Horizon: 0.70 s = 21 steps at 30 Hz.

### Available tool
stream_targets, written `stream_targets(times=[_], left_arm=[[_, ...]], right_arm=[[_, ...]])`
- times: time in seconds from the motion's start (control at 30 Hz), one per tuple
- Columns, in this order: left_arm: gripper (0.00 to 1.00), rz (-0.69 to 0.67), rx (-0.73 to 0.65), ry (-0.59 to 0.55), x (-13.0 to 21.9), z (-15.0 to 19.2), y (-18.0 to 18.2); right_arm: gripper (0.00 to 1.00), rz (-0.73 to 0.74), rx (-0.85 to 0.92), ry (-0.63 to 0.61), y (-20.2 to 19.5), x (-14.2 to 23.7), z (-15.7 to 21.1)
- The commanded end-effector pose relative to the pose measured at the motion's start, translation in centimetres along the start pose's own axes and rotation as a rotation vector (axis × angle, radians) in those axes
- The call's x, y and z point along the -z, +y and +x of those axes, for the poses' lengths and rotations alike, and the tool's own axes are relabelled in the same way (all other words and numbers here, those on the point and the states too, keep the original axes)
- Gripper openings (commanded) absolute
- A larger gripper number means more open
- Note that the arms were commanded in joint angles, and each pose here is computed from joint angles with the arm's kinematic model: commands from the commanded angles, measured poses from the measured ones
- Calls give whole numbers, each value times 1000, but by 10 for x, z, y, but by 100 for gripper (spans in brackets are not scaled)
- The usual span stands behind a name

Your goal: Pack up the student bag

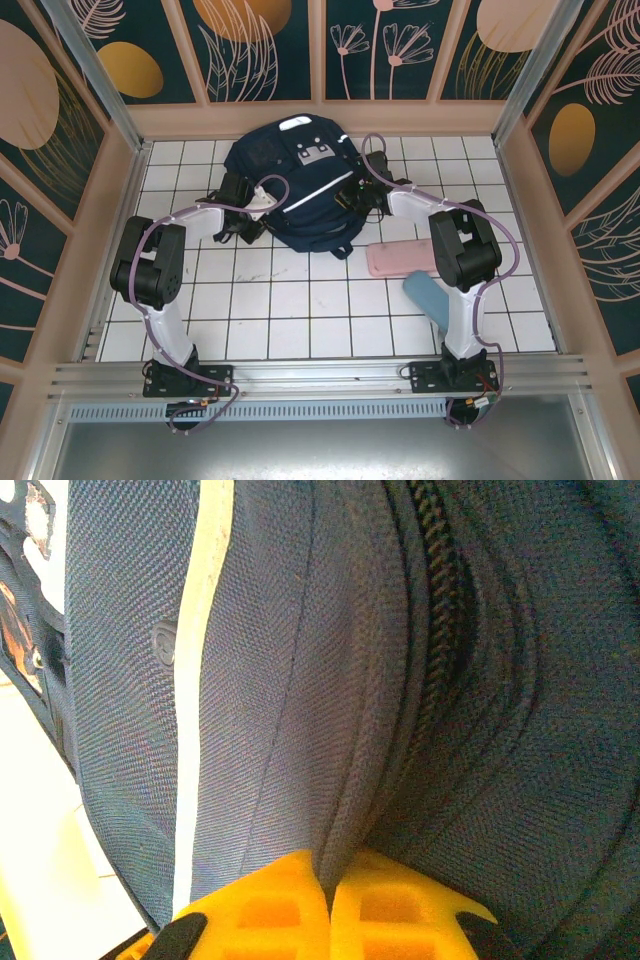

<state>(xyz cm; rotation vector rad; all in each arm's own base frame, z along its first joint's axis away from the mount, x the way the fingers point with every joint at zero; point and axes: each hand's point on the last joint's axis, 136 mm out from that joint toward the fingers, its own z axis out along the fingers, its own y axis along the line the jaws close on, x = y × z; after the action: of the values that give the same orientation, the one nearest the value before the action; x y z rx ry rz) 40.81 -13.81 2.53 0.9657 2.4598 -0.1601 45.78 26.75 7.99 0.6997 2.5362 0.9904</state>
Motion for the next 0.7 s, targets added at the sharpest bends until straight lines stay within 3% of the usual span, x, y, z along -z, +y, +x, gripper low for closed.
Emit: stream_targets(times=[0.0, 0.2, 0.43, 0.6, 0.67], left_arm=[[11, 19, 8, -39, 13, -12, 1], [4, 75, 18, -50, 40, -22, -11], [4, 97, 46, -68, 58, -26, -18], [2, 114, 61, -181, 82, -44, -27], [7, 14, 104, -200, 84, -43, -12]], right_arm=[[3, -65, 26, -123, 18, -2, -32], [3, -55, 26, -115, 17, -11, -25], [2, -50, 40, -118, 20, -22, -19], [2, -71, 57, -115, 31, -31, -13], [2, -74, 58, -120, 34, -31, -14]])
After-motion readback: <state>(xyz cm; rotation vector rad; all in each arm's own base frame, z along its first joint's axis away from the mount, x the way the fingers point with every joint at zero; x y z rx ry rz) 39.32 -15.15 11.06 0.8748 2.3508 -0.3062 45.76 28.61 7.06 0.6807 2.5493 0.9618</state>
